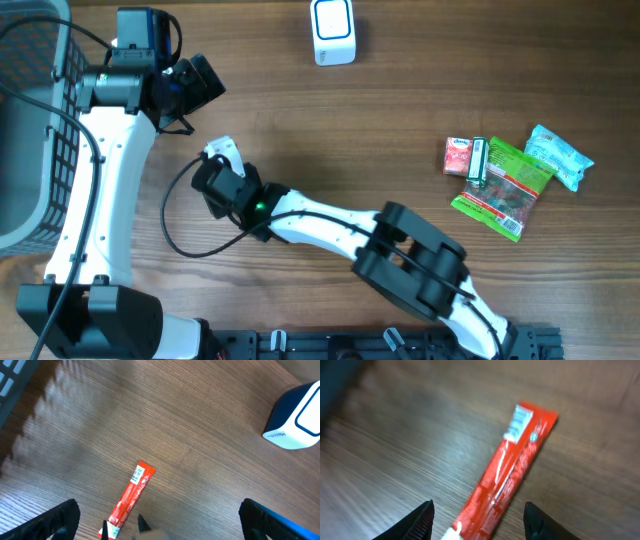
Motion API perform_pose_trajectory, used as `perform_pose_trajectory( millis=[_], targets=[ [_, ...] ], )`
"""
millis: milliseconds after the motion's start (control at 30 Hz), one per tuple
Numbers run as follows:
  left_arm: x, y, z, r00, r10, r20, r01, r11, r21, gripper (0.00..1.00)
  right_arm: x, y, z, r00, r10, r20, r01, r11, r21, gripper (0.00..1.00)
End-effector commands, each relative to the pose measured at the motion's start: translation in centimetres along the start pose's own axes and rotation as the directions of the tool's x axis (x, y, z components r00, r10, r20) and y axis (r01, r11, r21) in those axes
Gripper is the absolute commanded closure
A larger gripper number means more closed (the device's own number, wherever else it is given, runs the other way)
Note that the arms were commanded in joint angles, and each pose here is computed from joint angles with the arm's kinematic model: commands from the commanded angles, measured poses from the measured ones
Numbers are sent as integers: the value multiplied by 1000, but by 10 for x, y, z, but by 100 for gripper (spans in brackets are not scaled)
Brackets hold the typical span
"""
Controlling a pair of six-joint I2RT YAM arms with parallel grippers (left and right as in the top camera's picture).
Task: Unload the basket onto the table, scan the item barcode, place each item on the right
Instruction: 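Move the right gripper left over the red stick sachet, then grasp the red stick sachet by its end with the right gripper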
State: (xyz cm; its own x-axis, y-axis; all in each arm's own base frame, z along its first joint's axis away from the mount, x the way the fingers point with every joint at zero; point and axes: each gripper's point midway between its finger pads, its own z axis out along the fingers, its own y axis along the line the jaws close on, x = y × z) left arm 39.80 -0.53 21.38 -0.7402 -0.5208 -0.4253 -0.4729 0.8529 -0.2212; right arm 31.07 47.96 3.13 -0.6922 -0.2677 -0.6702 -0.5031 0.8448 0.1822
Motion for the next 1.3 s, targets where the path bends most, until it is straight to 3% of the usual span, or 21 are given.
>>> perform_pose_trajectory(
  millis=[0, 167, 333, 400, 600, 733, 800, 1000, 1167, 1267],
  targets=[
    [-1, 2, -1, 1000, 0, 5, 0, 1000, -3, 0, 15, -5, 19, 1000, -14, -16, 15, 1000, 15, 43],
    [-1, 2, -1, 1000, 0, 5, 0, 1000, -2, 0, 24, -12, 27, 999, -22, -30, 23, 999, 39, 45],
    [-1, 2, -1, 1000, 0, 5, 0, 1000, -3, 0, 24, -37, 25, 996, -81, -29, 84, 984, 159, 64],
    [-1, 2, -1, 1000, 0, 5, 0, 1000, -3, 0, 26, -45, 24, 989, -138, -55, 146, 972, 183, 66],
    [-1, 2, -1, 1000, 0, 5, 0, 1000, -3, 0, 27, -64, 22, 986, -152, -72, 165, 953, 254, 66],
    [-1, 2, -1, 1000, 0, 5, 0, 1000, -3, 0, 22, -88, 15, 947, -298, -119, 321, 872, 369, 64],
    [-1, 2, -1, 1000, 0, 5, 0, 1000, -3, 0, 22, -96, 12, 925, -348, -151, 379, 836, 397, 56],
    [-1, 2, -1, 1000, 0, 5, 0, 1000, -3, 0, 18, -114, 2, 870, -441, -221, 491, 732, 472, 56],
    [-1, 2, -1, 1000, 0, 5, 0, 1000, -3, 0, 19, -114, 4, 871, -438, -224, 491, 741, 458, 43],
    [-1, 2, -1, 1000, 0, 5, 0, 1000, -3, 0, 34, -106, 15, 850, -451, -271, 519, 805, 288, 43]
  ],
)
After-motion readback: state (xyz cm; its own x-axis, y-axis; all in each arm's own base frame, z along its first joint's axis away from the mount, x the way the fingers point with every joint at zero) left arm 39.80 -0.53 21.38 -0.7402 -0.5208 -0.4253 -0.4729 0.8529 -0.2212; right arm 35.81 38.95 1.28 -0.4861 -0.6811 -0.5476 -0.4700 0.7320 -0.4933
